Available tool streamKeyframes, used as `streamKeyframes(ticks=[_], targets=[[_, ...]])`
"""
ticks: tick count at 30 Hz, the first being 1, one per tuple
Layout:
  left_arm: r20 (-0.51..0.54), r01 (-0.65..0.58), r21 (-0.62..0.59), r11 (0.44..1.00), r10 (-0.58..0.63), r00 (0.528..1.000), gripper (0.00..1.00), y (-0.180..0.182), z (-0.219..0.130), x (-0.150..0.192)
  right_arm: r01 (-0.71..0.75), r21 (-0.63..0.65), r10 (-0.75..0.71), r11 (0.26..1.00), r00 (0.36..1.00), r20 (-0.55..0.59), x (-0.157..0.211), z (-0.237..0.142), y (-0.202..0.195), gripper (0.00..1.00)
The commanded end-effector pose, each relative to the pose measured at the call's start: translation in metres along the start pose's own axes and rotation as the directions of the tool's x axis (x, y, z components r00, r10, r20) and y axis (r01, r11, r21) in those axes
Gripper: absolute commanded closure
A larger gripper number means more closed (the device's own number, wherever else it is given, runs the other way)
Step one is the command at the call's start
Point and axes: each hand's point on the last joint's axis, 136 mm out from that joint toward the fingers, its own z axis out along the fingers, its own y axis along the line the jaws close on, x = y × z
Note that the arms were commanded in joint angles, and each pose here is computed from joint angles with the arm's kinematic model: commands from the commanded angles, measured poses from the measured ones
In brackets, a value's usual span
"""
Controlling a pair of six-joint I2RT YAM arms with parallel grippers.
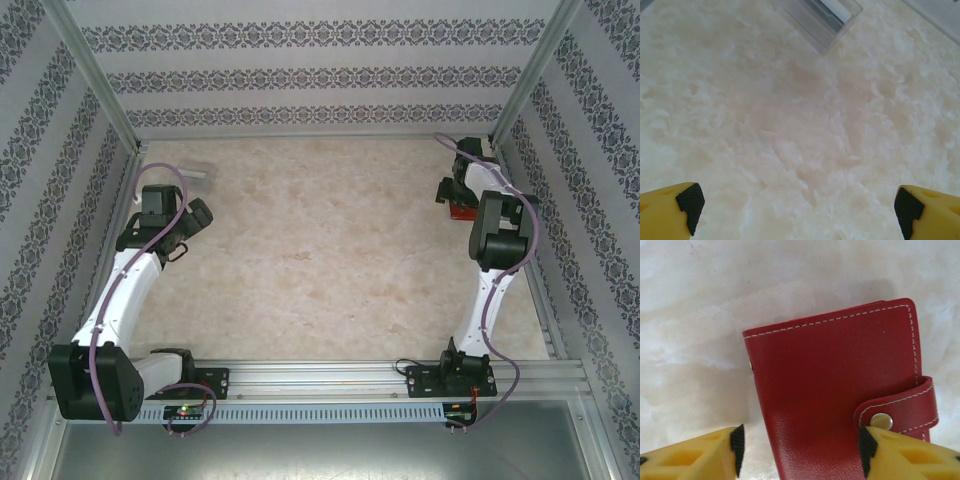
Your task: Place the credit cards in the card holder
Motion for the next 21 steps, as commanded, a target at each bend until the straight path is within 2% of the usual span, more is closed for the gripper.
streamKeyframes(ticks=[1,4,7,13,15,17,19,21], targets=[[-0.02,0.02,-0.001,1.0,-0.02,1.0,0.01,-0.0008,-0.0017,-0.0021,0.034,0.016,-0.033,0.999,0.997,-0.064,0.0087,-0.0021,-0.0011,0.43],[-0.039,0.018,-0.015,1.0,-0.019,0.999,0.01,0.0005,-0.0012,-0.0002,0.059,0.032,-0.056,0.998,0.994,-0.099,0.0107,0.0042,0.0033,0.52],[-0.046,0.01,-0.018,1.0,-0.01,0.999,0.01,0.0014,0.0012,0.0017,0.084,0.06,-0.076,0.995,0.989,-0.13,0.013,0.007,0.003,0.71],[-0.059,-0.004,-0.028,1.0,0.003,0.998,0.01,0.0035,-0.0005,0.0042,0.113,0.112,-0.098,0.987,0.987,-0.125,0.0133,0.0041,0.0001,0.84],[-0.06,-0.01,-0.027,1.0,0.008,0.998,0.01,0.0031,-0.001,0.0036,0.119,0.127,-0.103,0.985,0.987,-0.126,0.0128,0.003,-0.0022,0.84],[-0.069,-0.016,-0.03,0.999,0.014,0.998,0.01,0.0032,-0.0034,0.0041,0.131,0.146,-0.113,0.981,0.985,-0.127,0.0128,0.0021,-0.0037,0.66],[-0.065,-0.019,-0.027,0.999,0.017,0.998,0.01,0.0029,-0.0052,0.0035,0.141,0.152,-0.121,0.978,0.984,-0.133,0.0138,0.0027,-0.0041,0.64],[-0.057,-0.026,-0.023,0.999,0.025,0.998,0.0,0.0025,-0.0062,0.0021,0.141,0.151,-0.119,0.978,0.982,-0.144,0.015,0.0046,-0.0047,0.67]])
